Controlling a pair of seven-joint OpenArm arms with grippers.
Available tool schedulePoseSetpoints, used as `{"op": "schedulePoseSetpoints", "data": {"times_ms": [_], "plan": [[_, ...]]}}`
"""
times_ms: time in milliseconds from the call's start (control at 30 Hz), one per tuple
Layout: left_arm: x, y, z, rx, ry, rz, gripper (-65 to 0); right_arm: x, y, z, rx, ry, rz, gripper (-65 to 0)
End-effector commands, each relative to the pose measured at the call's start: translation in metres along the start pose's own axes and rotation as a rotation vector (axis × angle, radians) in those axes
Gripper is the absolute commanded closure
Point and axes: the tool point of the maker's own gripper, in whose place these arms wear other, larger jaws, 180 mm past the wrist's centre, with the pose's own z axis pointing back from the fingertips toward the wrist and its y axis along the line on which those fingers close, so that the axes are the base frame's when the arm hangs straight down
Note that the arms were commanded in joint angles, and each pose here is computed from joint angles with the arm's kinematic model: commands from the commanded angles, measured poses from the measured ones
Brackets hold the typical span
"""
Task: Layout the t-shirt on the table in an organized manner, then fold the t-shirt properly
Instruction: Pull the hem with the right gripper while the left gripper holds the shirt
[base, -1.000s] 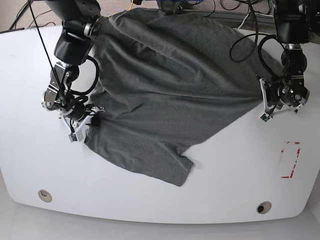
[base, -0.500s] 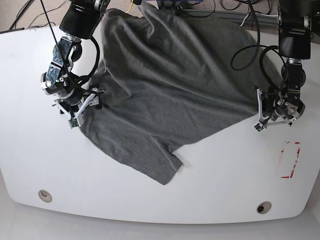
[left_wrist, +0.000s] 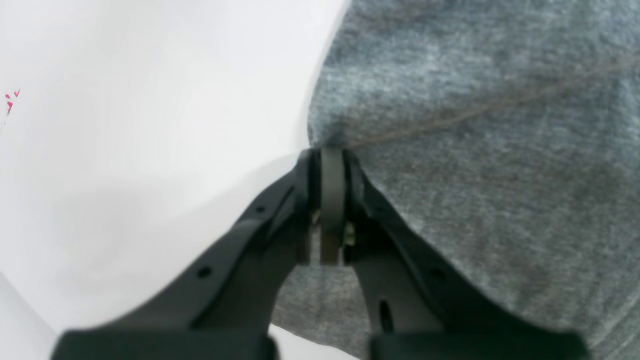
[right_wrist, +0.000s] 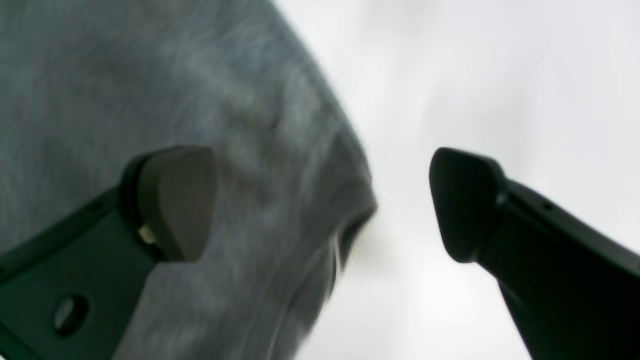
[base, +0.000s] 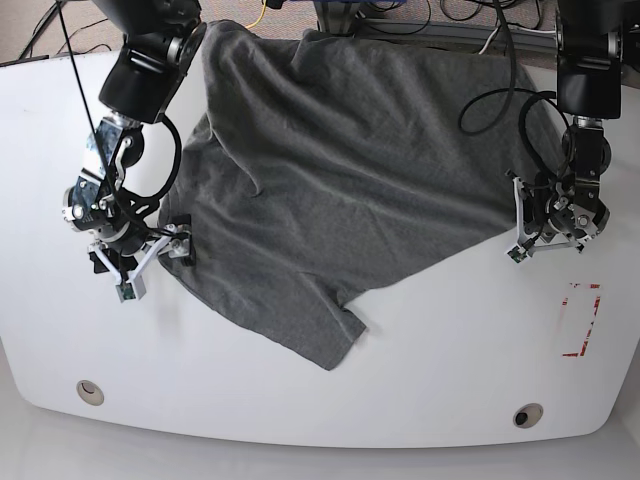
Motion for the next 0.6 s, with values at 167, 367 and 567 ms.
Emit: {"op": "schedulePoseSetpoints", "data": {"times_ms": [167, 367, 567], "plan": [[-0.003, 0.0, 0.0, -0.003, 0.008, -0.005, 0.0, 0.021, -0.022, -0.03, 0.062, -0.088, -0.131, -65.0], [-0.003, 0.001, 0.0, -0.003, 0.008, -0.004, 0.0, 0.015, -0.029, -0.044, 0.087, -0.087, -0.211, -65.0], [-0.002, 0.001, 0.001, -0.002, 0.004, -0.003, 0.0, 0.01, -0.019, -0.049, 0.106, -0.072, -0.218, -65.0]]}}
